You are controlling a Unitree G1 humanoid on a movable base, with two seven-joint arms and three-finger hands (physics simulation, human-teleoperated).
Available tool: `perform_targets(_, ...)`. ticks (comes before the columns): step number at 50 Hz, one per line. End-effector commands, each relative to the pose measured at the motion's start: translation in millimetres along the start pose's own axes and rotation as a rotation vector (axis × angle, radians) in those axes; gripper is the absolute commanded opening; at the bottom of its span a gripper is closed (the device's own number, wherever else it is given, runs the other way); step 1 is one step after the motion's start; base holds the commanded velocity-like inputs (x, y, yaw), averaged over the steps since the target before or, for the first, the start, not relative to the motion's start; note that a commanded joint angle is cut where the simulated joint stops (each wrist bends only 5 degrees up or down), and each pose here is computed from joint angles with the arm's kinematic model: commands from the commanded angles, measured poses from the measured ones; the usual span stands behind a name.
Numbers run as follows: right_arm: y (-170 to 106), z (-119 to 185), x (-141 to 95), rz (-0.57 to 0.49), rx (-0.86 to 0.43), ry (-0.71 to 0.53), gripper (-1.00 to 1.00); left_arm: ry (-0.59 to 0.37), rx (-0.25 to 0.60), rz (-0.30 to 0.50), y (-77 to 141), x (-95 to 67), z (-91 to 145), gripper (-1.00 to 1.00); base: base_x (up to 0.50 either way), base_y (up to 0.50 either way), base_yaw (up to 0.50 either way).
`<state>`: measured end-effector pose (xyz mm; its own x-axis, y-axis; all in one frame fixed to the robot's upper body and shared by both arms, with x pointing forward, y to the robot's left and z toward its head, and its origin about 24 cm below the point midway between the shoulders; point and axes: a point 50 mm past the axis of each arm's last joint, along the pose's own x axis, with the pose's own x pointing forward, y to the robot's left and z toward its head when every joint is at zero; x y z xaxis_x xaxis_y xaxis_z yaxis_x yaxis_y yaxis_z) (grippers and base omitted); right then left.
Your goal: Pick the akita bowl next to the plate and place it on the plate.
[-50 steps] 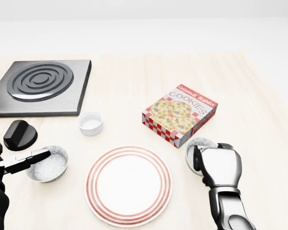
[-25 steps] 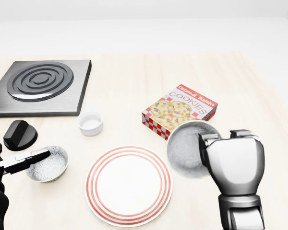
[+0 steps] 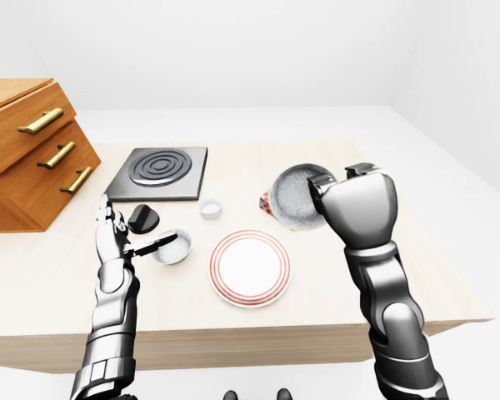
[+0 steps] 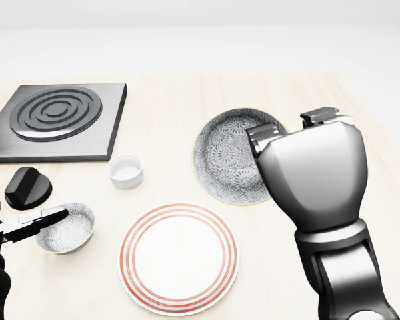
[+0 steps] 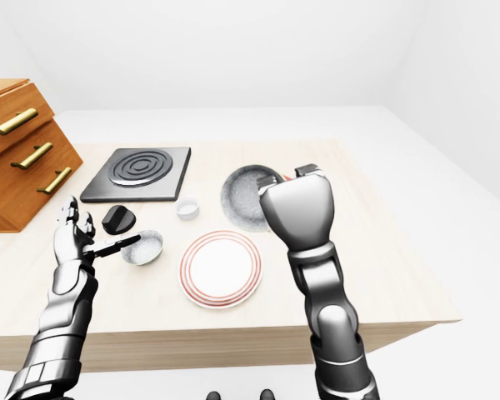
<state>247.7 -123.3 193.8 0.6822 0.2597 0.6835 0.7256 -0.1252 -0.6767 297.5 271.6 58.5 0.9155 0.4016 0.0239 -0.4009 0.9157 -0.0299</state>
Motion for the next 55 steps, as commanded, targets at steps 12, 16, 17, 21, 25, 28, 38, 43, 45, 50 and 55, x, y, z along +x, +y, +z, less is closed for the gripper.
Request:
perform_targets(12, 63, 51, 13, 0.329, 0.117, -0.133, -1.0, -0.005, -0.005, 0.004, 0, -1.6, 4, 1.0, 0.0, 0.0, 0.0)
perform_targets(16, 76, 59, 13, 0.394, 0.15, -0.15, -1.0, -0.004, -0.005, 0.004, 1, -0.4, 1, 1.0, 0.0, 0.0, 0.0)
perform_targets(17, 79, 60, 12, 0.39, 0.135, -0.161, -1.0, -0.004, -0.005, 0.004, 1, -0.3, 1, 1.0, 0.0, 0.0, 0.0)
perform_targets(21, 93, 65, 6, 0.462, 0.162, -0.17, -1.0, -0.004, -0.003, 0.004, 0, -0.3, 2, 1.0, 0.0, 0.0, 0.0)
perform_targets(25, 101, 70, 0, 0.533, 0.202, -0.176, -1.0, -0.004, -0.002, 0.004, 0, 0.0, 2, 1.0, 0.0, 0.0, 0.0)
perform_targets(28, 102, 73, -1, 0.574, 0.245, -0.174, -1.0, -0.004, -0.001, 0.003, 0, -0.2, 3, 1.0, 0.0, 0.0, 0.0)
perform_targets(38, 104, 72, -2, 0.637, 0.325, -0.15, -1.0, -0.007, 0.002, 0.003, 0, -1.7, 5, 1.0, 0.0, 0.0, 0.0)
perform_targets(43, 109, 69, 0, 0.633, 0.362, -0.125, -1.0, -0.007, 0.003, 0.003, 0, -0.8, 2, 1.0, 0.0, 0.0, 0.0)
perform_targets(45, 110, 70, -1, 0.628, 0.383, -0.117, -1.0, -0.007, 0.003, 0.003, 0, -1.6, 3, 1.0, 0.0, 0.0, 0.0)
perform_targets(50, 109, 71, 2, 0.586, 0.433, -0.095, -1.0, -0.008, 0.004, 0.002, 0, -2.0, 3, 1.0, 0.0, 0.0, 0.0)
perform_targets(55, 111, 73, 4, 0.549, 0.503, -0.06, -1.0, -0.008, 0.004, 0.002, 0, -2.0, 4, 1.0, 0.0, 0.0, 0.0)
